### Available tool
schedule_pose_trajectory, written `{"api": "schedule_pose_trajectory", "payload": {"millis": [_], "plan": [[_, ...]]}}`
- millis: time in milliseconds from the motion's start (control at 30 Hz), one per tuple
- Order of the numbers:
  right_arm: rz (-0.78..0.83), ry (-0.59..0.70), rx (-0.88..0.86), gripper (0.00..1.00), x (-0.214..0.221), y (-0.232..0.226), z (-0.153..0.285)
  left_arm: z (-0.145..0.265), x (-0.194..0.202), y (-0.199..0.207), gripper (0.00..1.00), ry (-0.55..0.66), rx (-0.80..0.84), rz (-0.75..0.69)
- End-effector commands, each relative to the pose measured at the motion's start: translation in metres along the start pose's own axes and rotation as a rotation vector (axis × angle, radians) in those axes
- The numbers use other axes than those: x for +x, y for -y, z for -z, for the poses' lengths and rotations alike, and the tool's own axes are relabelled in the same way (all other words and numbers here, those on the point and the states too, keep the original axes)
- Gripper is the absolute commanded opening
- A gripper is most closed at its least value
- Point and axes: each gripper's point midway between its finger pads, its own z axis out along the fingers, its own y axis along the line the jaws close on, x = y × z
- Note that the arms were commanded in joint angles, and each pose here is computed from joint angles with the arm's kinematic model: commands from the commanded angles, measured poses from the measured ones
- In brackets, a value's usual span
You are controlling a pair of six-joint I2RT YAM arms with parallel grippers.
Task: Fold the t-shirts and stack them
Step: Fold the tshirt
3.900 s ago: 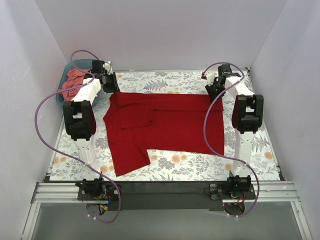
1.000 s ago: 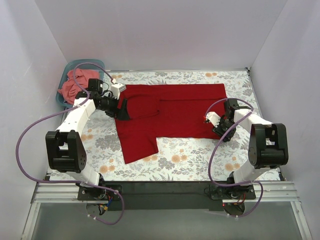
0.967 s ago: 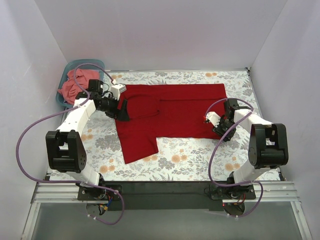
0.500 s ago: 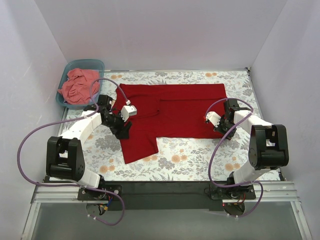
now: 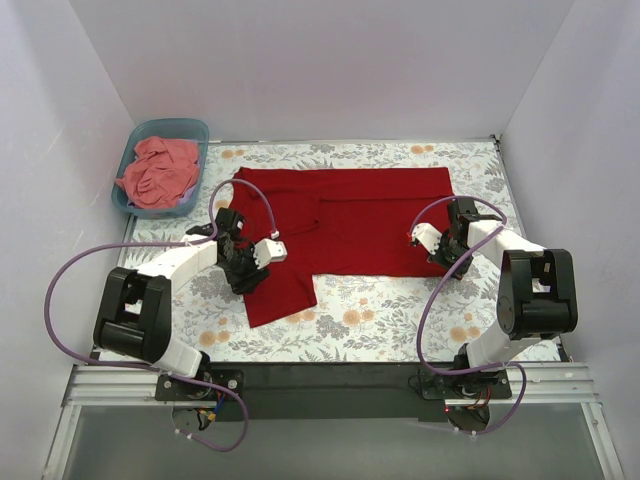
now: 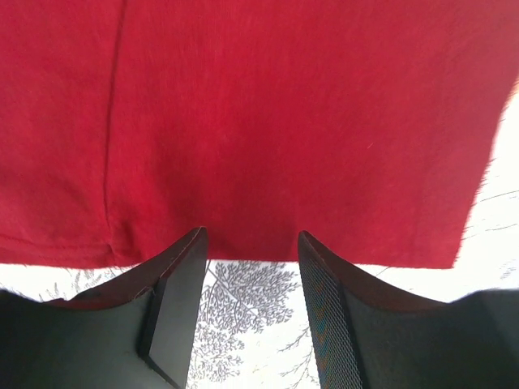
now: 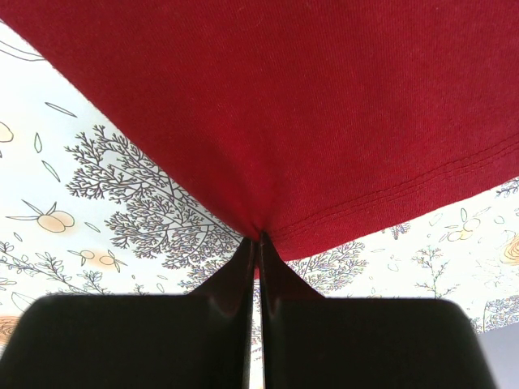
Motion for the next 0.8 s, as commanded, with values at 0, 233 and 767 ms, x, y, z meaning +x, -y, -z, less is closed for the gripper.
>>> {"api": "schedule_pose_trajectory", "payload": {"millis": [0, 233, 767], "plan": [[0.004, -0.023, -0.034, 0.01, 0.005, -0.005, -0.004, 0.003, 0.003, -0.019, 0.47, -0.017, -0.103, -0.071], [0.016, -0.021, -0.031, 0.01, 0.003, -0.003, -0.003, 0.003, 0.004, -0.008, 0.41, -0.017, -0.045, -0.066], [0.016, -0.026, -0.048, 0.01, 0.007, -0.009, -0.002, -0.025, 0.026, 0.005, 0.0, -0.075, 0.02, -0.015]]}}
